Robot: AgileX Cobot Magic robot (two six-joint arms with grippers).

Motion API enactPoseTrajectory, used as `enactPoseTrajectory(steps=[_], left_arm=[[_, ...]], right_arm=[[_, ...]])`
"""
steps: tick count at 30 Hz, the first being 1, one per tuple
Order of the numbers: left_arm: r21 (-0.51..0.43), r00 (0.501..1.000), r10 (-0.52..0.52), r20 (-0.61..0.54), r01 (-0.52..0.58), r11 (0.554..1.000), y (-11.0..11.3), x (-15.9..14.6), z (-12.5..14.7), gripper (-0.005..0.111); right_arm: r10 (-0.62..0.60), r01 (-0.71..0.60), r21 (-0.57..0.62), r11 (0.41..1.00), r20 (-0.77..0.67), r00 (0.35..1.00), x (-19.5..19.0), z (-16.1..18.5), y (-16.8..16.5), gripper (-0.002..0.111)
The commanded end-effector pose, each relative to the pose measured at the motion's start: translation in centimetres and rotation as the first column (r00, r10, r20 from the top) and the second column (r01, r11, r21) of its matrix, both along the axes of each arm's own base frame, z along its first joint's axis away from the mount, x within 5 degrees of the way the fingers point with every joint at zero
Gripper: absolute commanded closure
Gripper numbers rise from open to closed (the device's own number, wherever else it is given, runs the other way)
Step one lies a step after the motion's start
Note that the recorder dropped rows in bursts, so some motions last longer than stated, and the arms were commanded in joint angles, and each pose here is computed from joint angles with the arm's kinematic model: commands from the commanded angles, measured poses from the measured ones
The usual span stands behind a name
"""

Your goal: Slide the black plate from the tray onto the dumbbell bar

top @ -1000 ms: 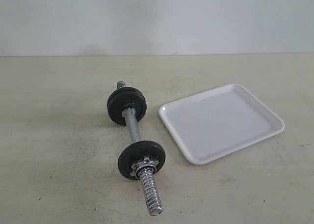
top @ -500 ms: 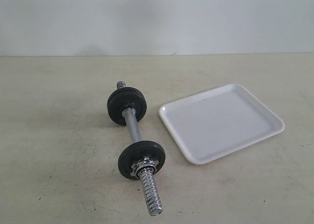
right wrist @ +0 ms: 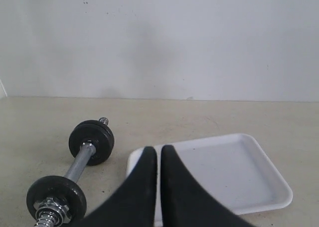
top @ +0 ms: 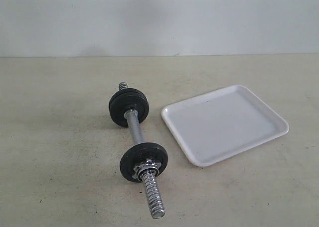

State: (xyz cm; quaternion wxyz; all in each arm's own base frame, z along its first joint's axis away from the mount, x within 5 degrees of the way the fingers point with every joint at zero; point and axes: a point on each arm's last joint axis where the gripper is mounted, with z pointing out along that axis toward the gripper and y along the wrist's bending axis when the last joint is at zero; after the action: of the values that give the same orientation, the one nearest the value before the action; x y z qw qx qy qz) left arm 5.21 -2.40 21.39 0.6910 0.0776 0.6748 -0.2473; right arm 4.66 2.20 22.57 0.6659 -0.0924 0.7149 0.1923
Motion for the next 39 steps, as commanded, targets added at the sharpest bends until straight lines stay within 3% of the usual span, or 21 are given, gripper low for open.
enactPoseTrajectory(steps=[1,7,13,18,39], left_arm=[[-0.095,0.998,-0.001,-0.059,-0.004,0.995,0.0,0.1,-0.2,0.102],[-0.094,0.998,-0.004,-0.058,-0.001,0.996,0.0,0.1,-0.2,0.102],[-0.089,0.996,-0.077,-0.052,0.072,0.993,-0.6,-0.2,-0.2,0.102],[-0.087,0.991,-0.125,-0.049,0.12,0.989,-0.9,-0.5,-0.1,0.102],[-0.086,0.989,-0.139,-0.048,0.134,0.987,-1.1,-0.5,-0.1,0.102]], right_arm=[[-0.001,0.001,-0.024,1.0,0.001,1.0,0.0,-0.2,0.0,0.109],[-0.001,0.001,0.001,1.0,-0.005,1.0,0.0,-0.2,0.0,0.109],[-0.008,0.009,0.097,0.995,-0.011,1.0,0.0,0.1,-0.1,0.109],[-0.012,0.011,0.107,0.994,0.011,1.0,0.0,0.4,-0.1,0.109],[-0.014,0.012,0.111,0.994,0.021,1.0,0.0,0.5,-0.1,0.109]])
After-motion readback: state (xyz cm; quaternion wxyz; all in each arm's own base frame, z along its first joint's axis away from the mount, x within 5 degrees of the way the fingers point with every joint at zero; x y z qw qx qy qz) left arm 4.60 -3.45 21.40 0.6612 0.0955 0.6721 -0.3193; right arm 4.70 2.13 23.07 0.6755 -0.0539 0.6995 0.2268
